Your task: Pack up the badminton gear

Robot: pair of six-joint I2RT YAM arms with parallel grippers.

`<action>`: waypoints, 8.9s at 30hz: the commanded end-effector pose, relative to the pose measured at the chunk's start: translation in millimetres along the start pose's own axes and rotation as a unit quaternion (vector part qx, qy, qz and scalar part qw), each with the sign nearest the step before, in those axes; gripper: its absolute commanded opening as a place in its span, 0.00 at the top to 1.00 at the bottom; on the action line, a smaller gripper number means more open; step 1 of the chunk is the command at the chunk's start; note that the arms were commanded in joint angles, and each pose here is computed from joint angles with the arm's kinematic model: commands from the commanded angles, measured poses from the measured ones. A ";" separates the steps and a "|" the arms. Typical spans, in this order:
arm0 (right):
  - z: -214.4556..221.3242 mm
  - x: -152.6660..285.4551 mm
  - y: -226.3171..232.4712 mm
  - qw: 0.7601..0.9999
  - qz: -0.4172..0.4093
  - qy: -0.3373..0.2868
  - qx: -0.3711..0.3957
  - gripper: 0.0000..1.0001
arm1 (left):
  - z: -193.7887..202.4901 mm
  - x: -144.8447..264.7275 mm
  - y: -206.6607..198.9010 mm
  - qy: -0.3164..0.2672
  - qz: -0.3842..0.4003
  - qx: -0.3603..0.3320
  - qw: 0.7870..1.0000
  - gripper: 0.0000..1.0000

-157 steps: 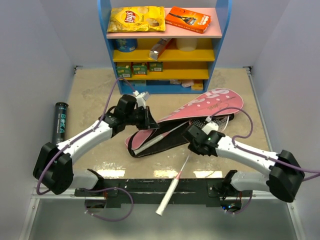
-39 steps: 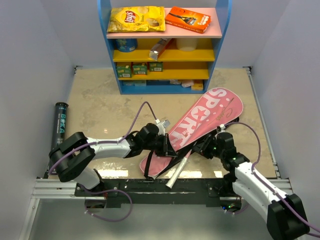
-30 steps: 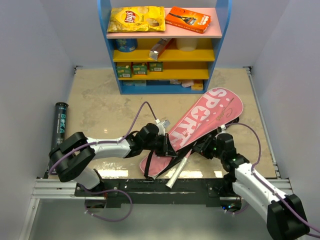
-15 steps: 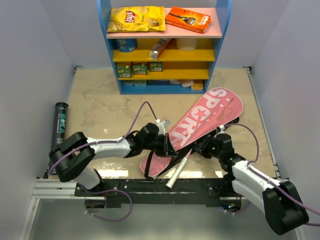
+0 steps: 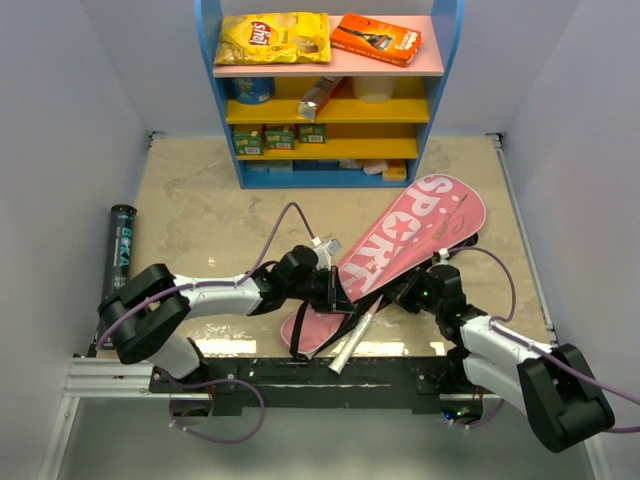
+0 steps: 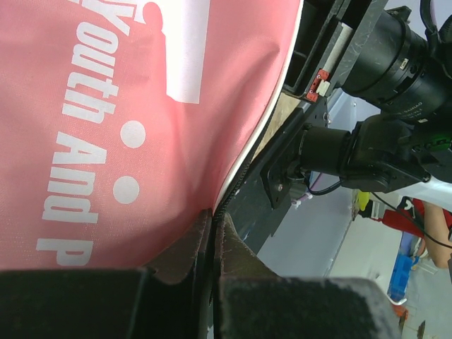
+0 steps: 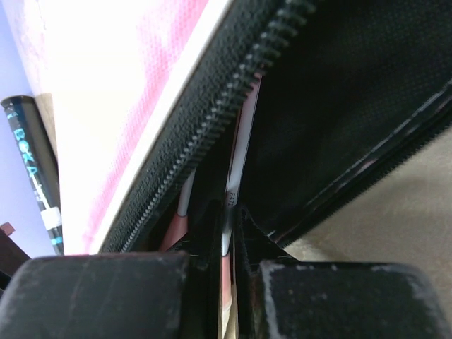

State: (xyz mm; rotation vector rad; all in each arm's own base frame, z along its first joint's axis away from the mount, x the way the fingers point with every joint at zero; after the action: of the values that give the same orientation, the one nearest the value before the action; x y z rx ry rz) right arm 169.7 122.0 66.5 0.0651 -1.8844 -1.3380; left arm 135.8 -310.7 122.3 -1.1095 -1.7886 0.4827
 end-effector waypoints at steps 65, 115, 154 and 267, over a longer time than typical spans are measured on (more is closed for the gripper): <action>1.3 -24.1 43.5 0.993 -0.083 -0.082 0.016 1.00 | -2.9 63.6 115.0 0.057 -0.436 -0.016 0.898 0.63; 14.4 -10.5 63.0 0.990 0.032 -0.035 0.136 0.54 | 75.6 33.4 109.2 0.117 -0.391 -0.016 0.913 0.69; -92.6 24.8 109.3 0.957 0.195 -0.186 0.104 0.74 | -103.1 27.3 -67.6 -0.093 -0.083 -0.121 0.985 0.71; -129.4 -21.2 35.4 0.907 0.359 -0.218 0.000 0.70 | -141.0 90.7 148.6 -0.064 -0.210 0.019 0.976 0.77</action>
State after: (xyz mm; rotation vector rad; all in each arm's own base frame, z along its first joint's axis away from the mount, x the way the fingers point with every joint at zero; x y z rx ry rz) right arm 265.8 53.5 92.9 -0.8631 -1.9095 -0.8245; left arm 315.4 -178.6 127.9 -0.6201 -2.0314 0.3476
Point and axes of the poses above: each gripper's point midway between its finger pads, its own x axis back along the fingers, its own y axis along the line the jaws close on, z = x × y, the point moved 7 cm from there along x, back along the fingers, and after that the axes turned 14 degrees about -x, right-handed, at the moved point
